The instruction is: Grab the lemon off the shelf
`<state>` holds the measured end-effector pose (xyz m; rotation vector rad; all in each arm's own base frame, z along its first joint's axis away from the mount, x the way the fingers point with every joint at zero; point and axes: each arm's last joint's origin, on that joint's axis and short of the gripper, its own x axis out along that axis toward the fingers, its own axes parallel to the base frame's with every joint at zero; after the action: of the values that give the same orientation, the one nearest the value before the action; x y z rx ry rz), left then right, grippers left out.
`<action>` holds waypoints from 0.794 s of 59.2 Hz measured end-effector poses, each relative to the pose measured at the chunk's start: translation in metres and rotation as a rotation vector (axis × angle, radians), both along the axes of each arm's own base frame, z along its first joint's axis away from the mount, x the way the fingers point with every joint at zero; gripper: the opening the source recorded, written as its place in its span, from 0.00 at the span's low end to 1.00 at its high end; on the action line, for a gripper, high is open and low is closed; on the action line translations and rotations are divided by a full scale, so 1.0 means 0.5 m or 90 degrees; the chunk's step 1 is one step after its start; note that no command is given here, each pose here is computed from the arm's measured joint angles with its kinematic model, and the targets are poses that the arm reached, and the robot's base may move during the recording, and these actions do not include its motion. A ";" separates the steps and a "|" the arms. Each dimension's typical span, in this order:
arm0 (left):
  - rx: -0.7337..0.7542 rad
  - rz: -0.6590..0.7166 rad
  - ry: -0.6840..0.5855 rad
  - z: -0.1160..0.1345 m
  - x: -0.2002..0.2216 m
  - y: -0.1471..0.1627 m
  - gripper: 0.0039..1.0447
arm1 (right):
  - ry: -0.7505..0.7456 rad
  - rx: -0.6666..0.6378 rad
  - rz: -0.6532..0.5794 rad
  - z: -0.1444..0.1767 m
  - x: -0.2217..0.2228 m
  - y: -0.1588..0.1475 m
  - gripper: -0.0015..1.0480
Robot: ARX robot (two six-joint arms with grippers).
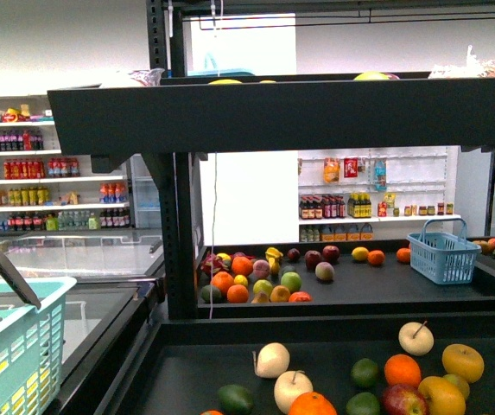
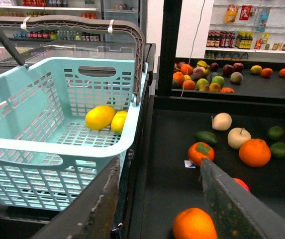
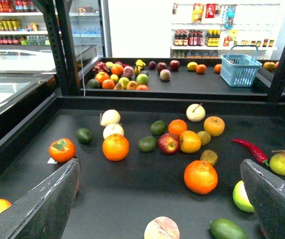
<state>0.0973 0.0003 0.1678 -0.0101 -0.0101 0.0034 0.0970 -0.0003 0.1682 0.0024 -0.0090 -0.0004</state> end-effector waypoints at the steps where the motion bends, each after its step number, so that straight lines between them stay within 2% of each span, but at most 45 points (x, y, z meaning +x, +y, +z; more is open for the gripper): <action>1: 0.000 0.000 0.000 0.000 0.000 0.000 0.62 | 0.000 0.000 0.000 0.000 0.000 0.000 0.93; 10: 0.000 0.000 0.000 0.000 0.000 0.000 0.91 | 0.000 0.000 0.000 0.000 0.000 0.000 0.93; 12: 0.001 0.000 0.000 0.000 0.000 0.000 0.94 | 0.000 0.000 0.000 0.000 0.000 0.000 0.93; 47: 0.001 0.000 0.000 0.000 0.000 0.000 0.92 | 0.000 0.000 0.000 0.000 0.000 0.000 0.93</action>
<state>0.0973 0.0003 0.1678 -0.0082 -0.0101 0.0030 0.0970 -0.0003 0.1682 0.0024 -0.0090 -0.0004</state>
